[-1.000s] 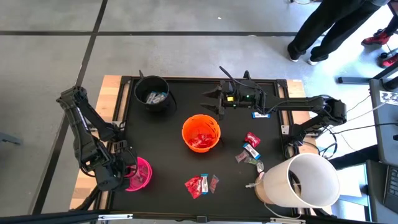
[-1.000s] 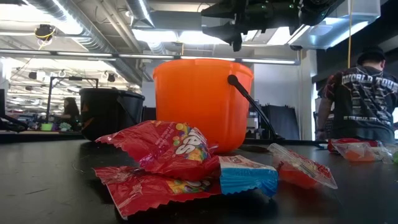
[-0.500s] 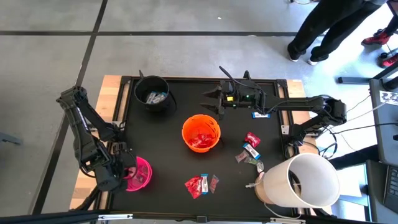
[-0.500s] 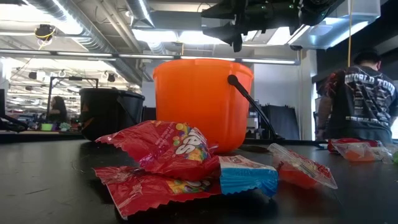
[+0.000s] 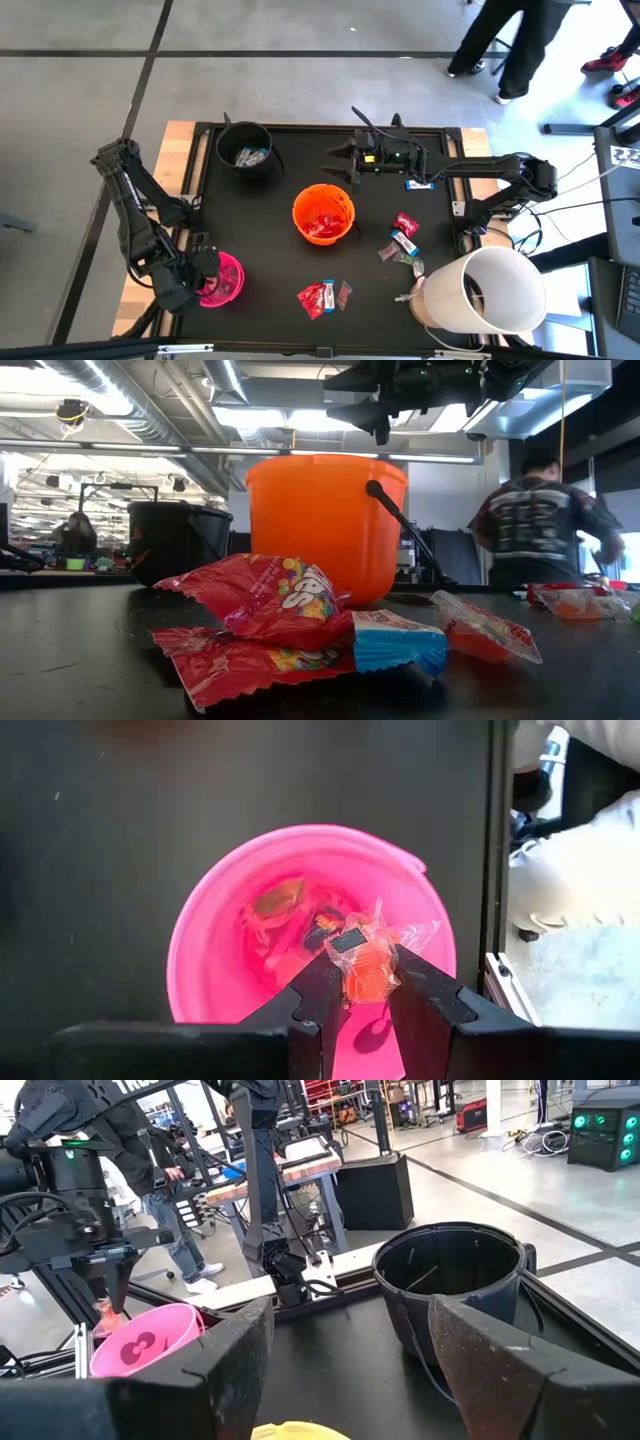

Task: Sort candy
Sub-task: Put the transparent candy into the pink bucket

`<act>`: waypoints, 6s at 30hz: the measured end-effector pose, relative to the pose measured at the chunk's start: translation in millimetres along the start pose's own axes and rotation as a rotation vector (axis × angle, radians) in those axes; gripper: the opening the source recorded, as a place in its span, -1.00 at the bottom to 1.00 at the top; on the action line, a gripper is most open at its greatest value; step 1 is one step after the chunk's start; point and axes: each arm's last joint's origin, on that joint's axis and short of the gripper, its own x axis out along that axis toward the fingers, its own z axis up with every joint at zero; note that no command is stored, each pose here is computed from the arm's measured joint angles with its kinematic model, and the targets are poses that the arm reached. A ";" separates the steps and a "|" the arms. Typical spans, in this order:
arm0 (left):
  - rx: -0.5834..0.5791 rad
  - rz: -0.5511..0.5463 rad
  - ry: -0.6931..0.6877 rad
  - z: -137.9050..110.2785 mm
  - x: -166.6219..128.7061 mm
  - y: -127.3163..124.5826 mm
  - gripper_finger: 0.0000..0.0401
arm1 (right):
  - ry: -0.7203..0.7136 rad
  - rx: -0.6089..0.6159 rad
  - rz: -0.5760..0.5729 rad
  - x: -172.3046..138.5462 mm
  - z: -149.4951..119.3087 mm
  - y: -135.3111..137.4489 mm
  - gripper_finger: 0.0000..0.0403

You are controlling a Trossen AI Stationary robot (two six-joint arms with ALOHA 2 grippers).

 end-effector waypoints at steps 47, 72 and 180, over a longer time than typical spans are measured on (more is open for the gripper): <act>0.122 -0.017 -0.016 1.3 0.0 -1.9 0.11 | 0.859 0.092 -0.888 -68.2 -68.8 -27.8 0.31; 0.121 -0.020 -0.014 1.2 0.0 -2.0 0.11 | 1.067 0.441 -1.341 -152.2 -136.1 -96.1 0.31; 0.185 0.437 -1.233 184.0 82.6 281.8 -0.03 | -0.094 0.059 -0.156 -63.9 18.0 -28.5 -1.00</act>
